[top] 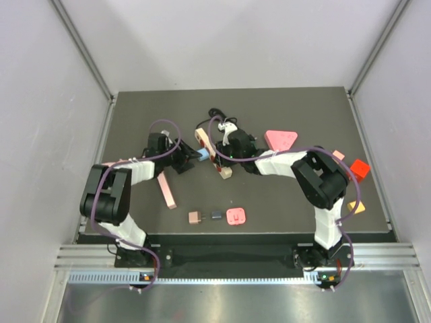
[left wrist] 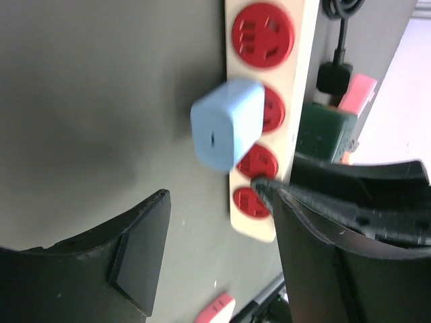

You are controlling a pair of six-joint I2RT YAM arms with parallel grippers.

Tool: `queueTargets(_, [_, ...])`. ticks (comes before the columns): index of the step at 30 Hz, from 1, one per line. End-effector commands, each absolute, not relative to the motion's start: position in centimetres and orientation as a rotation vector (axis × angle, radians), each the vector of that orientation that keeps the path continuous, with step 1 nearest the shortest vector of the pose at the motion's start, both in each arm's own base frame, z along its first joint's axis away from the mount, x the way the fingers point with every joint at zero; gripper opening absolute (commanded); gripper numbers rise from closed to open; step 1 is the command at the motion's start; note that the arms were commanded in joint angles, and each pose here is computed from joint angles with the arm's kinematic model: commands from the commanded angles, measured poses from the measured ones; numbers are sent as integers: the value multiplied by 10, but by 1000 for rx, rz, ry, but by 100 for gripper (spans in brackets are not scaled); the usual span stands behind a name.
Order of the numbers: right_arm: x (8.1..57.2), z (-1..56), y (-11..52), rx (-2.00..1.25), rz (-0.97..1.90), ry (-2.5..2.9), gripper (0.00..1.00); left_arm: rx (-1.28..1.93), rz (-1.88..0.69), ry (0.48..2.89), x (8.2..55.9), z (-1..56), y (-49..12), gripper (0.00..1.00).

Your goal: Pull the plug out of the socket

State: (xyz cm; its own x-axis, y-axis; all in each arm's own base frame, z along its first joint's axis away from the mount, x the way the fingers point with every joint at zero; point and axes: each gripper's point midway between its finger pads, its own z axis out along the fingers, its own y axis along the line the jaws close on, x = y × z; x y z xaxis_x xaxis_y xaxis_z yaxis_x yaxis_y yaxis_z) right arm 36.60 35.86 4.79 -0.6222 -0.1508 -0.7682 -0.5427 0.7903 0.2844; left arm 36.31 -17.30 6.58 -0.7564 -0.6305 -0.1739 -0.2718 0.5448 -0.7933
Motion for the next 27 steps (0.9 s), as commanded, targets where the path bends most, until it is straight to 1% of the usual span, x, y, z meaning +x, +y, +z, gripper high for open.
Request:
queueTargets(1, [332, 7, 357, -599, 712, 2353, 0, -625, -1122, 2258, 388, 83, -176, 67])
queueTargets(8, [332, 7, 358, -593, 744, 2352, 0, -684, -1099, 2307, 391, 64, -174, 63])
queueTargets(13, [331, 7, 361, -606, 766, 2352, 0, -709, -1159, 2286, 394, 63, -179, 60])
queueTargets(18, [332, 7, 361, -611, 766, 2351, 0, -706, -1167, 2282, 399, 63, -180, 57])
queueTargets(21, [331, 8, 362, -615, 771, 2350, 2, -697, -1168, 2282, 401, 64, -181, 50])
queueTargets(22, [331, 8, 361, -616, 771, 2350, 5, -695, -1172, 2280, 401, 65, -181, 48])
queueTargets(23, [331, 9, 362, -622, 776, 2345, 9, -694, -1175, 2281, 402, 65, -181, 40])
queueTargets(24, [330, 9, 361, -626, 776, 2345, 21, -690, -1174, 2281, 402, 64, -181, 36])
queueTargets(25, [329, 9, 361, -630, 775, 2346, 26, -685, -1177, 2281, 402, 64, -182, 32])
queueTargets(26, [329, 9, 360, -637, 771, 2344, 37, -680, -1183, 2283, 401, 64, -182, 22])
queueTargets(27, [329, 8, 359, -645, 764, 2343, 44, -673, -1188, 2285, 401, 65, -183, 18])
